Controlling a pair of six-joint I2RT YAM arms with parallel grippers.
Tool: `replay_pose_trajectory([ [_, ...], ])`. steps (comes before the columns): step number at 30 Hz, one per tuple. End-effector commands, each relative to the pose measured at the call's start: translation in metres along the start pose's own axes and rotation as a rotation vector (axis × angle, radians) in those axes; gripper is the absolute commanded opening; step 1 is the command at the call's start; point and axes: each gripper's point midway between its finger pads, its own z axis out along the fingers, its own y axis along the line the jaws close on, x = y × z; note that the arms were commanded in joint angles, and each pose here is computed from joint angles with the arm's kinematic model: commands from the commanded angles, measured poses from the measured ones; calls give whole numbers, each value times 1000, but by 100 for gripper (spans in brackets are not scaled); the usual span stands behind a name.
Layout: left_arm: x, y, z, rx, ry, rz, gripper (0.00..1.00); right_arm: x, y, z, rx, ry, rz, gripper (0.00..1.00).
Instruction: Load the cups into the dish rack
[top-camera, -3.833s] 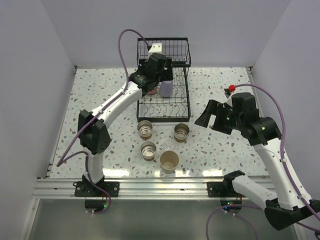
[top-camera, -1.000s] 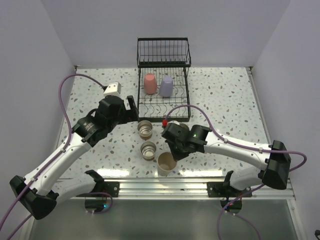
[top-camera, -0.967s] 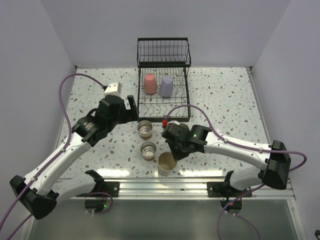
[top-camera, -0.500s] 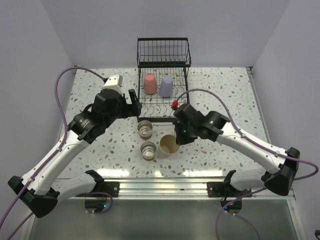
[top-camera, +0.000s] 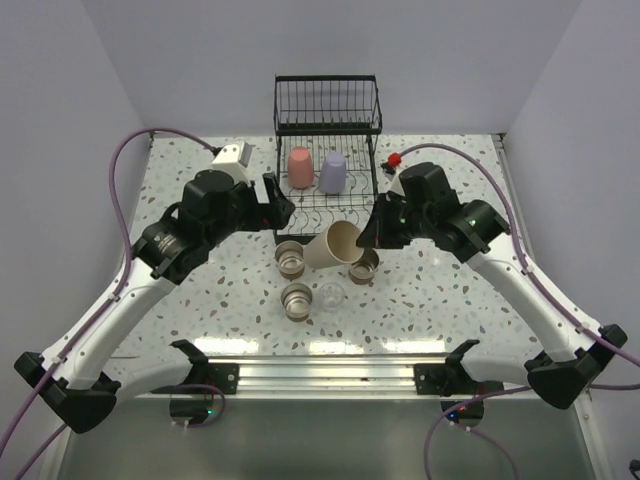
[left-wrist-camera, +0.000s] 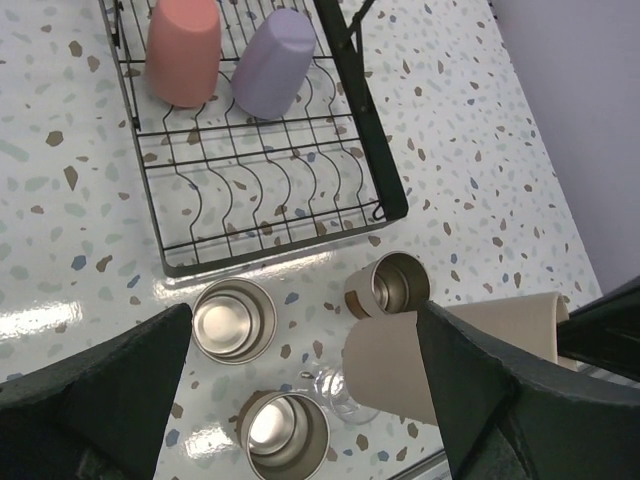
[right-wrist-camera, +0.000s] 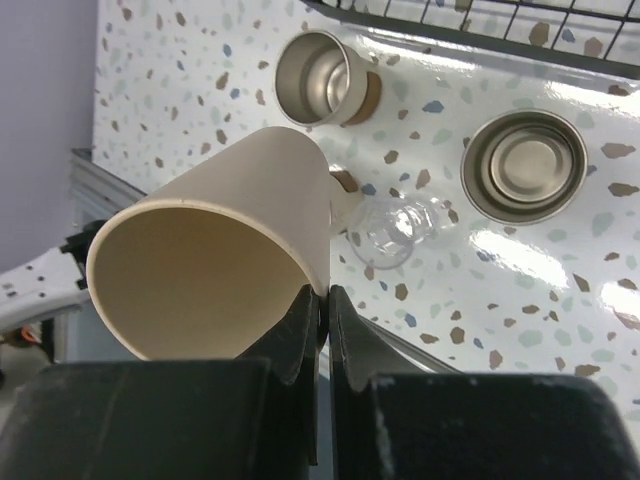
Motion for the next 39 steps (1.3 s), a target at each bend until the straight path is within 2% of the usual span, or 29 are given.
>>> replay_pose_trajectory([
  [1, -30, -28, -9, 115, -74, 18, 97, -28, 31, -18, -190, -87, 61, 0],
  [12, -60, -34, -23, 171, -143, 0, 99, -65, 46, -35, -383, -177, 231, 0],
  [20, -68, -30, -36, 399, -155, -87, 100, -84, 52, -43, -612, -211, 399, 0],
  [24, -66, -43, -41, 608, -165, -154, 100, -92, 55, -50, -691, -213, 447, 0],
  [26, -46, -47, -43, 744, -111, -190, 100, -96, 62, -56, -745, -210, 467, 0],
  [27, -62, -60, -61, 861, -181, -207, 100, -97, 64, -58, -761, -211, 474, 0],
  [30, -56, -70, -82, 1032, -204, -246, 100, -100, 70, -67, -812, -217, 496, 0],
  [39, -63, -79, -103, 1208, -249, -283, 100, -96, 69, -68, -839, -221, 533, 0],
])
